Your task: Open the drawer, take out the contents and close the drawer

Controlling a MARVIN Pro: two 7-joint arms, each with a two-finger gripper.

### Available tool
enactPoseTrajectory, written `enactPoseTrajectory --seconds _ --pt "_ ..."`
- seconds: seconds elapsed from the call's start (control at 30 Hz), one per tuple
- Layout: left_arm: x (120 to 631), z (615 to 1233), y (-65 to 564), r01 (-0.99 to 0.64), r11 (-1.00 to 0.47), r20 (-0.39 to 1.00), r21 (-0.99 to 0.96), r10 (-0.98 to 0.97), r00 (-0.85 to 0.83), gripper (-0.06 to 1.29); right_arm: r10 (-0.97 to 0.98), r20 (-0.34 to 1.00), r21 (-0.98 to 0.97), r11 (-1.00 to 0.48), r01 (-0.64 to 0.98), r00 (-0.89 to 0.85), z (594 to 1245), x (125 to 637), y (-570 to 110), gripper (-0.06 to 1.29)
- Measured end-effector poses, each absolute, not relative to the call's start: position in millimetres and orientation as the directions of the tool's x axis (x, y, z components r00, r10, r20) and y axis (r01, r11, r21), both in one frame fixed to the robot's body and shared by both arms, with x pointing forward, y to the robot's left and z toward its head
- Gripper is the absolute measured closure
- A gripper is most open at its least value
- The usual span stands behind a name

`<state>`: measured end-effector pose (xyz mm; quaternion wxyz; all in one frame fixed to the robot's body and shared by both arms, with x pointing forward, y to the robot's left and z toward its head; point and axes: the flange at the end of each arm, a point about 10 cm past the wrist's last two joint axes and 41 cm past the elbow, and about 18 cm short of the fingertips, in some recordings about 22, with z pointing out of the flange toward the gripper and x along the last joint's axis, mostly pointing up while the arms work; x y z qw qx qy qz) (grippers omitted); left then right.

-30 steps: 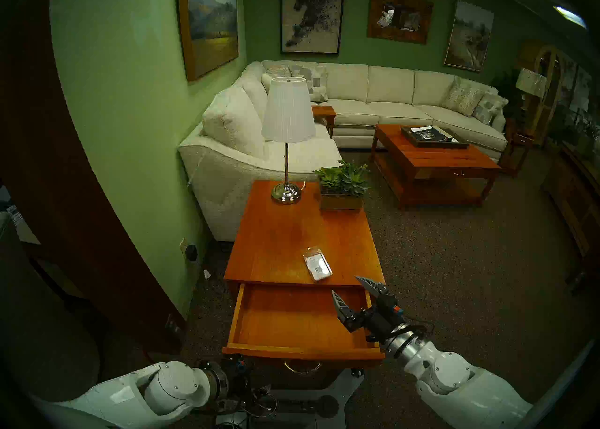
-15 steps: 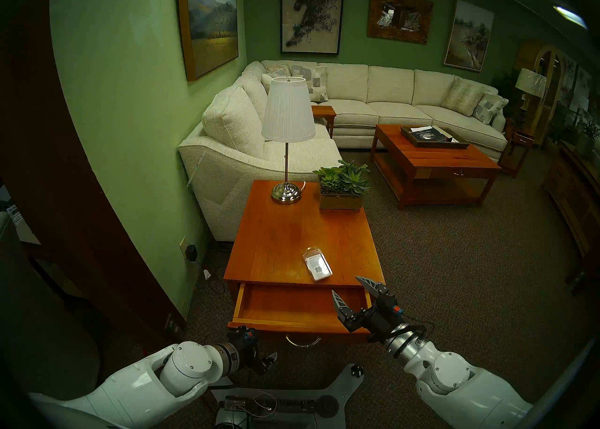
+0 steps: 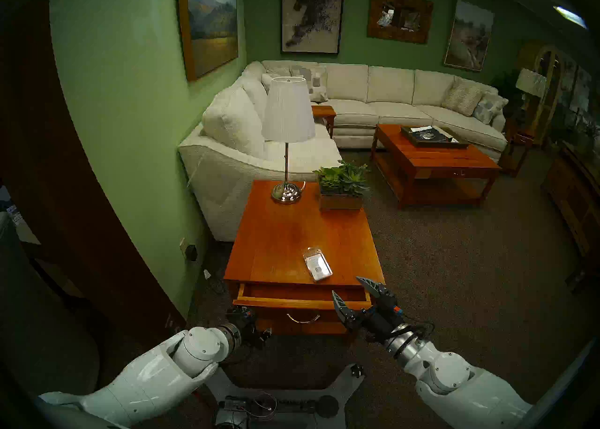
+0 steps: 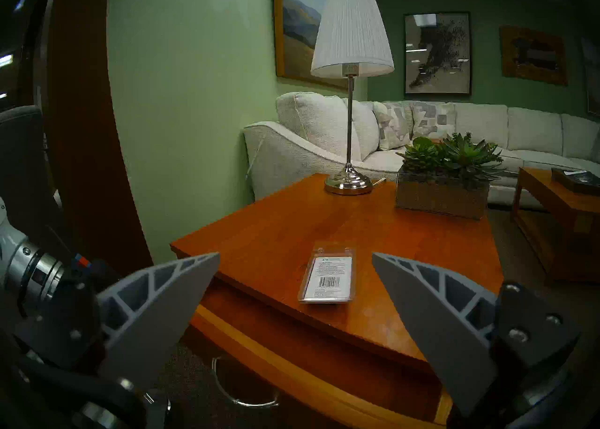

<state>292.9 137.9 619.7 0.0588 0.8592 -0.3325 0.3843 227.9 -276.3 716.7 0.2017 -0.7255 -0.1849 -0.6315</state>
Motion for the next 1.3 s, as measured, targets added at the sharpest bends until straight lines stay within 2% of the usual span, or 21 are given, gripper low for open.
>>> enactPoseTrajectory --seconds 0.33,0.67,1.3 --pt "327.8 620.7 145.2 -0.562 -0.810 0.756 -0.169 -0.472 0.454 0.05 0.014 0.991 -0.059 -0.850 0.523 0.134 716.4 228.0 -276.4 0.01" --pt "343.0 631.9 157.4 -0.590 -0.800 0.814 -0.104 -0.410 0.412 0.04 0.014 0.991 -0.058 -0.851 0.523 0.134 716.5 228.1 -276.4 0.01" --pt "273.3 654.9 164.3 -0.788 -0.597 0.831 0.148 -0.357 0.427 0.03 0.016 0.991 -0.058 -0.851 0.522 0.136 715.5 227.8 -276.8 0.01"
